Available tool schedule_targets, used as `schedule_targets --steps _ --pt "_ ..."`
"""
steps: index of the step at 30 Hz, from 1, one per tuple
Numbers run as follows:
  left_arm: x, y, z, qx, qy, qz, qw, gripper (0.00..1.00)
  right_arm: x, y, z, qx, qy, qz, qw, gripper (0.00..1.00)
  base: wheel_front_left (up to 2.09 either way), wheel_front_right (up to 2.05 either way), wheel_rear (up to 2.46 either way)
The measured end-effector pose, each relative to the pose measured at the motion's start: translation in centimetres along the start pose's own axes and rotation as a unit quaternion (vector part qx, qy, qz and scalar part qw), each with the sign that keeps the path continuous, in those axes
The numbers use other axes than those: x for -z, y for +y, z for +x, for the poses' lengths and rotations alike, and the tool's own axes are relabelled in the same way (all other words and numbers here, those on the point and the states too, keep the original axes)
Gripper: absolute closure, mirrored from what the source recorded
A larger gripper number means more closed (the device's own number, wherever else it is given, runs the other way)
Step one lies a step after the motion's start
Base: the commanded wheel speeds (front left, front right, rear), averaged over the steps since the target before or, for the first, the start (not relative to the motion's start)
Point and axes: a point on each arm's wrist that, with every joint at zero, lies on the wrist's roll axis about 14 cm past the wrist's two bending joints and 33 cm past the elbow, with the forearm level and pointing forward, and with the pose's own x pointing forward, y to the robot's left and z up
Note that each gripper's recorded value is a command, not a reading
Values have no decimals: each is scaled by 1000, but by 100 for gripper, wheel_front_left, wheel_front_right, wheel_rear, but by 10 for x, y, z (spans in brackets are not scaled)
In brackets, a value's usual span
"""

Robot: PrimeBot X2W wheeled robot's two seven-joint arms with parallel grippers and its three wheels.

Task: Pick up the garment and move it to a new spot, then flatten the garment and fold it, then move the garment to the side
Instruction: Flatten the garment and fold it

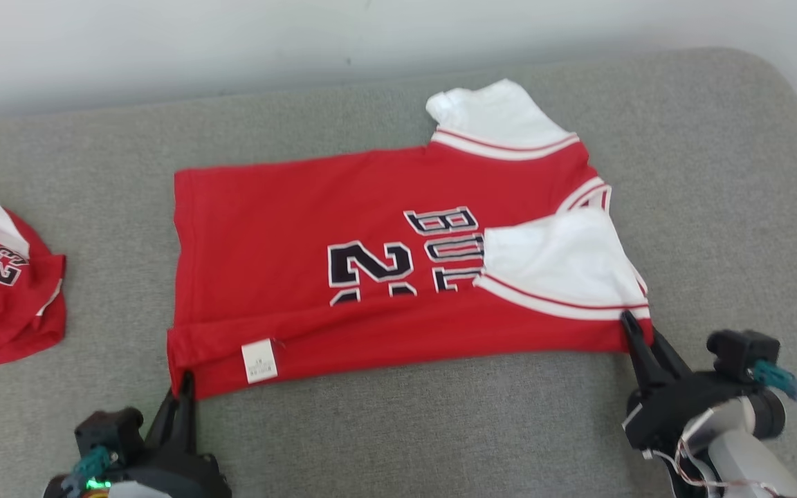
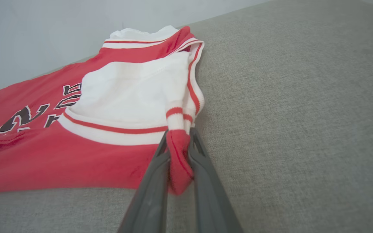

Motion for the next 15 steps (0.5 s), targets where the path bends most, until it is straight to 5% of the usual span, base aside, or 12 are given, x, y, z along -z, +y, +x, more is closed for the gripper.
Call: schedule_targets --steps 15 --pt "9 4 -57 -32 -6 -21 999 100 21 4 -54 10 10 44 999 100 0 0 0"
